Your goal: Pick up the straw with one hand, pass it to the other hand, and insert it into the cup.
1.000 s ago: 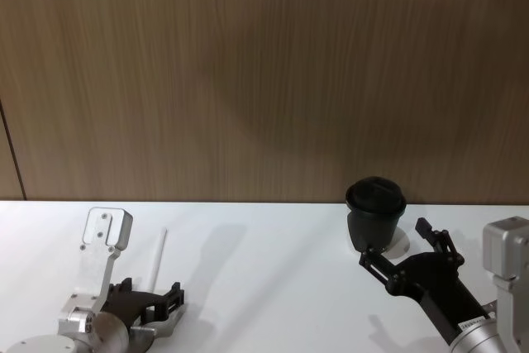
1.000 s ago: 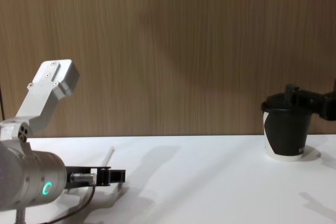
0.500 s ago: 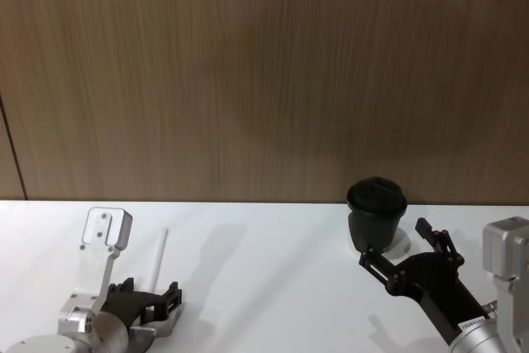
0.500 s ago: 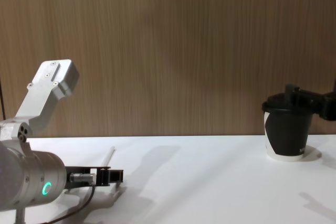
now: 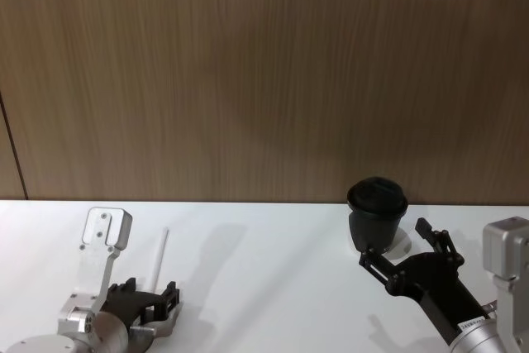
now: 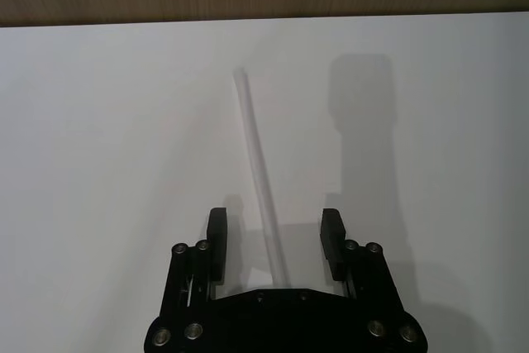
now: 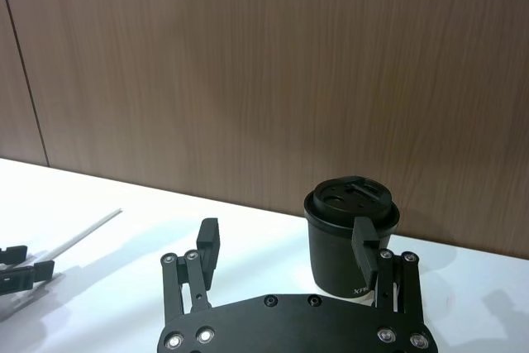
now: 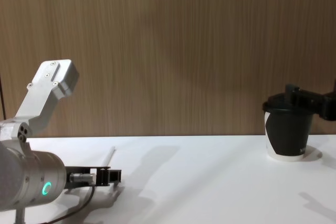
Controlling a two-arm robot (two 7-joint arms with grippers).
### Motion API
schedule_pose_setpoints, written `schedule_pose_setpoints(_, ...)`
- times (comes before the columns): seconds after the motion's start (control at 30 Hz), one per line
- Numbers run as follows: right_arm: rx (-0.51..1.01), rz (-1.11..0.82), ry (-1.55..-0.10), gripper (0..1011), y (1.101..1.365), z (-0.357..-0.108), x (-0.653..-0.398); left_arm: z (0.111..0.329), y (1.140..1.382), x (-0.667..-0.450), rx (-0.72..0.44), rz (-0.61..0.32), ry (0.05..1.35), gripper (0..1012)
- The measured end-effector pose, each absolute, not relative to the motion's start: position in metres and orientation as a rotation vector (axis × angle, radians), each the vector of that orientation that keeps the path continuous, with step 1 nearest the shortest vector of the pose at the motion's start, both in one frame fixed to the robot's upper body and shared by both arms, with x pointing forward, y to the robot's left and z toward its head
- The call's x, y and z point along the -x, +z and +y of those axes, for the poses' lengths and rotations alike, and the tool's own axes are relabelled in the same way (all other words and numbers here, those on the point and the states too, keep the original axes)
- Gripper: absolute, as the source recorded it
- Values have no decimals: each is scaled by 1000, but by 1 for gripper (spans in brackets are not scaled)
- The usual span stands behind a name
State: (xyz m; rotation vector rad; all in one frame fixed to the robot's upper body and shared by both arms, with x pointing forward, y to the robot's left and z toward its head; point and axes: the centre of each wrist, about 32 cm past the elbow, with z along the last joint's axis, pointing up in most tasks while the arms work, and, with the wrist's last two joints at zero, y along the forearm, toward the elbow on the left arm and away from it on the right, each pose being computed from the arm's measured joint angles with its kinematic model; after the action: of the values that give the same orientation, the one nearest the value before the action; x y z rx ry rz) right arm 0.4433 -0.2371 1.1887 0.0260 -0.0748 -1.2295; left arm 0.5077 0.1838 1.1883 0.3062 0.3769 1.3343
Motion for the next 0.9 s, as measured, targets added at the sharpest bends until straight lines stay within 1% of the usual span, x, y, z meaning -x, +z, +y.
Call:
schedule_pose_setpoints(0.57, -26, -75, -1230, 1001, 1189, -237, -443, 184, 1188, -508, -306, 377, 1334, 605)
schedule_pose_setpoints(0.9, -26, -75, -1229, 1001, 1189, -237, -443, 184, 1188, -508, -306, 377, 1334, 528)
